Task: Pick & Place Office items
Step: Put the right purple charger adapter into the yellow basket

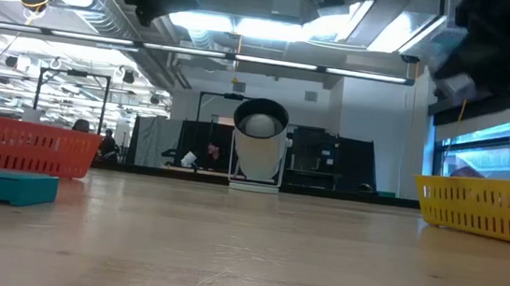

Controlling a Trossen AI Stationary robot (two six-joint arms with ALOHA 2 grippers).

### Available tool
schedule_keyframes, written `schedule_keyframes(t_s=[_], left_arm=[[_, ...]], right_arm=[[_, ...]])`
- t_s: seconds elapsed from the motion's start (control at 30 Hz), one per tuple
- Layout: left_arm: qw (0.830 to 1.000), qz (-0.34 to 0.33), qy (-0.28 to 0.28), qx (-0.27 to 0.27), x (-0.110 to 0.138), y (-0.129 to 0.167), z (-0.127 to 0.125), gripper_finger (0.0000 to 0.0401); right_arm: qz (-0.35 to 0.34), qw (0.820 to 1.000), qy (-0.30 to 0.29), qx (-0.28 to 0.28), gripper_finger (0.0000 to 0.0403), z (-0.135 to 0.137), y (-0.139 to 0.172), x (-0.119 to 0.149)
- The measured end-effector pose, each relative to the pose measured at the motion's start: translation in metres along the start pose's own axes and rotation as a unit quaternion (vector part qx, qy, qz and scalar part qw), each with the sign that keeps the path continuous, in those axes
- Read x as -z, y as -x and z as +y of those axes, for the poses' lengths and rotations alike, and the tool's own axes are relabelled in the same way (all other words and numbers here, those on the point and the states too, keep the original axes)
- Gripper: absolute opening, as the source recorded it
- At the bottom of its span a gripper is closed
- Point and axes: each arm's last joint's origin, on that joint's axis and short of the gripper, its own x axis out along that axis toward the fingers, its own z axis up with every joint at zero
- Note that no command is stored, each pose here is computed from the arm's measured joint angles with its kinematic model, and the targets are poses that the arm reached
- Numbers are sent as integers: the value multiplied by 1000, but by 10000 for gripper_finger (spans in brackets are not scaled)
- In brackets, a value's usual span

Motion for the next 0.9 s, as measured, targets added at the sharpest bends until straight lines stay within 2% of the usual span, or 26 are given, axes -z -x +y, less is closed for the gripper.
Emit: schedule_keyframes(t_s=[0.2, 0.37, 0.5, 0.7, 0.9], left_arm=[[999, -30, -10, 14, -5, -3, -5, 188], [999, -22, -9, 27, -3, -2, -7, 175], [999, -15, -3, 45, -2, -3, -8, 172], [999, -13, -2, 40, -2, -3, -8, 177], [999, -10, -2, 42, -1, -3, -8, 174]], right_arm=[[89, 995, -40, -24, 215, -3, -5, 16], [155, 985, -63, -42, 215, 1, -6, 24], [189, 979, -63, -33, 215, 6, -9, 31], [233, 971, -46, -19, 215, 16, -18, 40], [272, 962, -25, 19, 215, 28, -34, 52]])
